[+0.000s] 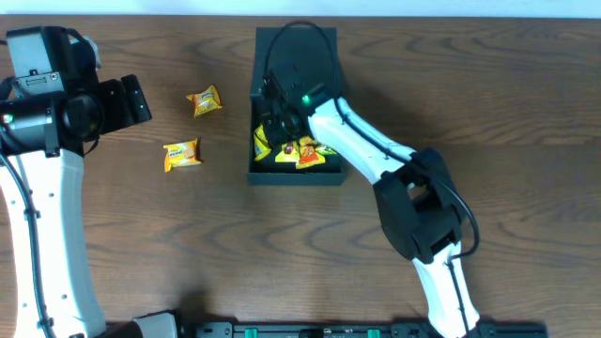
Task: Pack container
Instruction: 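Push the packets down inside the box with the right gripper, then move the left gripper to the Julie's Le-mond packet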
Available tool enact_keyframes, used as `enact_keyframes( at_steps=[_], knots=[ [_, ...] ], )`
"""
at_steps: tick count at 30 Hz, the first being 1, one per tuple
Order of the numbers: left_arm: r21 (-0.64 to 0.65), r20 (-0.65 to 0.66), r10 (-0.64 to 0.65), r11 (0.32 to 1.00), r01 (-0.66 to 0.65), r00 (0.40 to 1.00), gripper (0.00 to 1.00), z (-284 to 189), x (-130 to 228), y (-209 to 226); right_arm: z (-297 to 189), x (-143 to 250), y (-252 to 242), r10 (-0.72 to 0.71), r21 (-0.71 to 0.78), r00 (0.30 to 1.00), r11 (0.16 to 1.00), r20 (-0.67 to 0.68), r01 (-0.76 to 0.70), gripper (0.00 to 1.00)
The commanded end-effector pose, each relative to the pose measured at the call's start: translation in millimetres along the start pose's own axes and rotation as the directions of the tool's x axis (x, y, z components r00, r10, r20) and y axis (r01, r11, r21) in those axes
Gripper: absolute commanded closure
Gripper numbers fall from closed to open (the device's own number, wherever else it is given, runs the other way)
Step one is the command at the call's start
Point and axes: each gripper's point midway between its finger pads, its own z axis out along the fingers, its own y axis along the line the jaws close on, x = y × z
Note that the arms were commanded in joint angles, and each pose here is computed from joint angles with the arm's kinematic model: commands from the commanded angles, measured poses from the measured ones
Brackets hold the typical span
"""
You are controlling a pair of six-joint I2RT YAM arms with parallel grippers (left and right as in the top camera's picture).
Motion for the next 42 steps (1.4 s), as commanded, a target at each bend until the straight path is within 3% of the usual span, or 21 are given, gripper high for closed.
enact_keyframes(
  at_steps=[1, 5, 8, 11, 15, 22, 26, 32, 35, 40, 42],
  knots=[
    [0.033, -0.027, 0.023, 0.999, -0.022, 0.999, 0.05, 8, 3, -5, -48, -43, 12, -0.061, -0.002, 0.992, 0.998, 0.111, 0.062, 0.99],
    [0.051, -0.066, 0.023, 0.998, -0.019, 0.998, 0.05, 22, 6, -7, -148, -85, 21, -0.141, 0.064, 0.953, 0.99, 0.267, 0.129, 0.99],
    [0.159, -0.119, 0.045, 0.987, -0.026, 0.992, 0.05, 37, 11, -25, -242, -98, 8, -0.209, 0.175, 0.901, 0.973, 0.381, 0.152, 0.99],
    [0.163, -0.167, 0.047, 0.986, -0.019, 0.985, 0.05, 56, 16, -26, -330, -90, -32, -0.205, 0.244, 0.86, 0.965, 0.468, 0.097, 0.98],
    [0.059, -0.19, 0.112, 0.993, -0.103, 0.975, 0.04, 95, 12, -13, -389, -65, -101, -0.09, 0.257, 0.856, 0.965, 0.509, -0.052, 0.98],
    [0.03, -0.398, 0.233, 0.97, -0.241, 0.887, 0.05, 164, 58, -35, -399, -23, -166, 0.086, 0.219, 0.897, 0.956, 0.433, -0.197, 0.98],
    [0.008, -0.518, 0.222, 0.967, -0.254, 0.826, 0.04, 164, 88, -31, -400, -16, -176, 0.081, 0.241, 0.906, 0.951, 0.416, -0.195, 0.98],
    [0.055, -0.518, 0.119, 0.993, -0.106, 0.847, 0.05, 127, 88, -22, -403, -14, -188, 0.092, 0.253, 0.903, 0.944, 0.421, -0.214, 0.99],
    [0.074, -0.498, 0.091, 0.995, -0.062, 0.863, 0.05, 115, 108, -16, -403, -13, -188, 0.094, 0.253, 0.904, 0.943, 0.417, -0.215, 0.99],
    [0.092, -0.331, 0.071, 0.995, -0.043, 0.941, 0.05, 111, 134, -13, -405, -12, -194, 0.105, 0.257, 0.9, 0.939, 0.422, -0.23, 0.98],
    [0.013, -0.262, 0.04, 0.999, -0.038, 0.964, 0.05, 114, 128, -1, -406, -14, -194, 0.101, 0.257, 0.897, 0.939, 0.431, -0.229, 0.98]
  ],
)
